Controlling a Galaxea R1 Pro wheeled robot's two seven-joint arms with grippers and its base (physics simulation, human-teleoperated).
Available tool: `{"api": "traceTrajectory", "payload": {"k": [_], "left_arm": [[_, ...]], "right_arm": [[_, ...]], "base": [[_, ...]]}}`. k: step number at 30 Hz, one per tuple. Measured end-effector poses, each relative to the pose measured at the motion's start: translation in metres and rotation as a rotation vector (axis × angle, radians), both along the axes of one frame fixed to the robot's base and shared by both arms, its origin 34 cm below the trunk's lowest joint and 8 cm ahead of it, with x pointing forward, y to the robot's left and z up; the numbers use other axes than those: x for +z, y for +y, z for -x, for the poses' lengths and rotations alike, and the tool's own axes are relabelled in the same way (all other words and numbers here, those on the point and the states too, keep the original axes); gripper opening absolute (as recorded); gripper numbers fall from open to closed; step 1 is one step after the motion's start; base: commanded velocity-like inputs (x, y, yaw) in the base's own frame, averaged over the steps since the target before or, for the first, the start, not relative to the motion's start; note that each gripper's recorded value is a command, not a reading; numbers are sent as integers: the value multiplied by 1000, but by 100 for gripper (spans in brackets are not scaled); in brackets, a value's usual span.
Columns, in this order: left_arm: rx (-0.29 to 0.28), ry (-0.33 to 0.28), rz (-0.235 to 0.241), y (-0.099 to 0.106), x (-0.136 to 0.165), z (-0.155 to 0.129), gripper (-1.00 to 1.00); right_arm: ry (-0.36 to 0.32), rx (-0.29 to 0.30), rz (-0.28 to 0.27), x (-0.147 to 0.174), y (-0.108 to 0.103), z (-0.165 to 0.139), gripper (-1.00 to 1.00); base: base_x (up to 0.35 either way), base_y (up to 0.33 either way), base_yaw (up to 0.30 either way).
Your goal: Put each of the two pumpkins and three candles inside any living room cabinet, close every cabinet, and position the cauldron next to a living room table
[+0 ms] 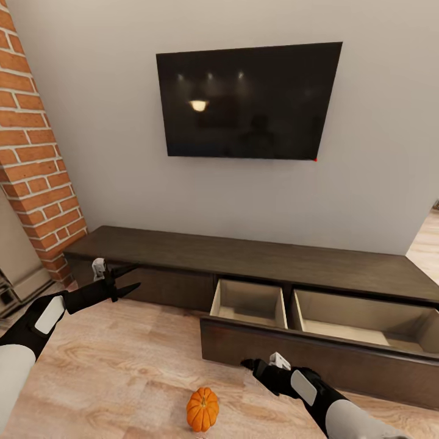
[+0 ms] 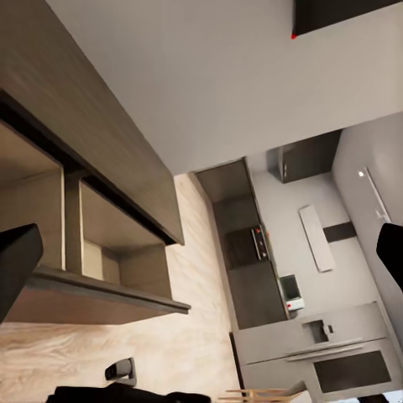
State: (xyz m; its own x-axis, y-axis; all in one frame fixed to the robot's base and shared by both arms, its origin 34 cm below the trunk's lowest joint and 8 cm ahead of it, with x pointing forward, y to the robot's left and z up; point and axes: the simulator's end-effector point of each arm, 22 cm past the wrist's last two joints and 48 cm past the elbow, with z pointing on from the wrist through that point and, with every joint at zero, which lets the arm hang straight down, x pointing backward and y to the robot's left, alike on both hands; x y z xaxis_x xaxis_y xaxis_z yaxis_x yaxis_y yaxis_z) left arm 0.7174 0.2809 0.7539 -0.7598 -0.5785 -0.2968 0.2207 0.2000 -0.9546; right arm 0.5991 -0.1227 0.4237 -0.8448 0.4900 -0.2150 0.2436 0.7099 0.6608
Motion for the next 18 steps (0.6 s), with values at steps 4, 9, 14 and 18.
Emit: {"api": "traceTrajectory", "payload": {"k": [4,9,14,18], "left_arm": [[0,0,1,0,-9,2,100],[0,0,1,0,-19,4,100],[-1,0,1,-1,-30,7,100],[0,0,1,0,-39,9,100]], "right_arm": [[-24,-19,27,-5,-7,-11,100],[-12,-28,41,-19,-12,-9,100],[-17,-22,34,-27,-11,-9,100],[-58,-14,14,-24,-9,-18,100]], "base": [[0,0,0],[0,0,0],[0,0,0],[0,0,0]]}}
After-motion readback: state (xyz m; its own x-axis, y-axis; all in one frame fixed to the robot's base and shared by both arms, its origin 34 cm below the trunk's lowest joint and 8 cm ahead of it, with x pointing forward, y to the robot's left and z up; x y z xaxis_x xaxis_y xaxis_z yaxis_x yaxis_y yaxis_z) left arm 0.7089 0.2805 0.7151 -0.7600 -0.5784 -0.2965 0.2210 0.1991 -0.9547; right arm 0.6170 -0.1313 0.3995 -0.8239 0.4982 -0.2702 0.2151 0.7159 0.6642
